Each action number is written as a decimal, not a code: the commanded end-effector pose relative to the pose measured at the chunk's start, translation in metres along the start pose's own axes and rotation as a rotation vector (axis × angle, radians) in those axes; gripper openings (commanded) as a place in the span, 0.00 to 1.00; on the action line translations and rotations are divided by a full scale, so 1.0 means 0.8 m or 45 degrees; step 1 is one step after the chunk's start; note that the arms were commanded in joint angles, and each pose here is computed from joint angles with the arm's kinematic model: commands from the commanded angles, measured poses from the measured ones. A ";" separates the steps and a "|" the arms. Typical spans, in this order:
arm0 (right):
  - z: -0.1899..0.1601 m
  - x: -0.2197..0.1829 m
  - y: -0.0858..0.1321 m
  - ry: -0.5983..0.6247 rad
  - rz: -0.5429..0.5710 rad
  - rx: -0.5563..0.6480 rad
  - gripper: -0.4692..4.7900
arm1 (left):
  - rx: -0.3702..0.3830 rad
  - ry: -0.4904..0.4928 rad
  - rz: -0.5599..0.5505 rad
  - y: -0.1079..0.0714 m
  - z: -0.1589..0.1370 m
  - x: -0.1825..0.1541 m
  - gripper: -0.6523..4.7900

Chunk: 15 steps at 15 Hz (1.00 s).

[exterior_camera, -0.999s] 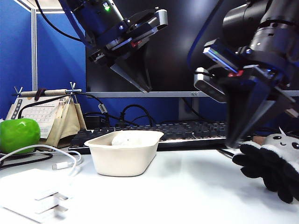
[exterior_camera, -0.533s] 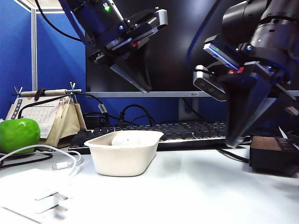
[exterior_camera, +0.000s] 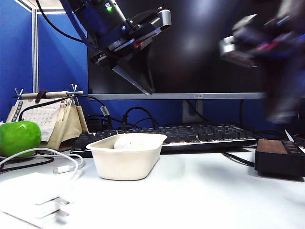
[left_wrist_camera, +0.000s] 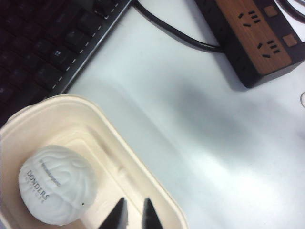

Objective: Place the tilting octopus upright.

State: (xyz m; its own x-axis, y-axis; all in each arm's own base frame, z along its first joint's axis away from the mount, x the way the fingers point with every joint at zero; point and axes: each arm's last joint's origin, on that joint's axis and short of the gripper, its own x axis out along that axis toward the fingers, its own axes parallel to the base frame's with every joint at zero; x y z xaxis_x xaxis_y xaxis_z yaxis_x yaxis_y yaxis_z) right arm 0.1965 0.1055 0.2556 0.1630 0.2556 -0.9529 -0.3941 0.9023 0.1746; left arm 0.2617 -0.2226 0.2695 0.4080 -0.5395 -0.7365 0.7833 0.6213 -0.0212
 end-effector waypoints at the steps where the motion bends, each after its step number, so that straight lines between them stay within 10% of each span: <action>1: -0.021 -0.014 -0.005 0.104 -0.188 0.007 0.52 | 0.003 -0.014 -0.008 -0.001 0.002 -0.002 0.22; 15: -0.044 -0.023 -0.007 0.291 -0.223 0.020 0.51 | -0.138 0.200 -0.795 -0.026 -0.025 -0.013 0.22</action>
State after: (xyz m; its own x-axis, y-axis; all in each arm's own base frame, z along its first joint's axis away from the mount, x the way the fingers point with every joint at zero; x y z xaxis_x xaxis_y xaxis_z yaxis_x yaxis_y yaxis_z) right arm 0.1641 0.0840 0.2619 0.0181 0.0091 -0.9998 -0.3609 0.9326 0.0019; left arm 0.2343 -0.2175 0.2597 -0.1153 -0.6875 -0.7170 0.8030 0.3603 -0.4747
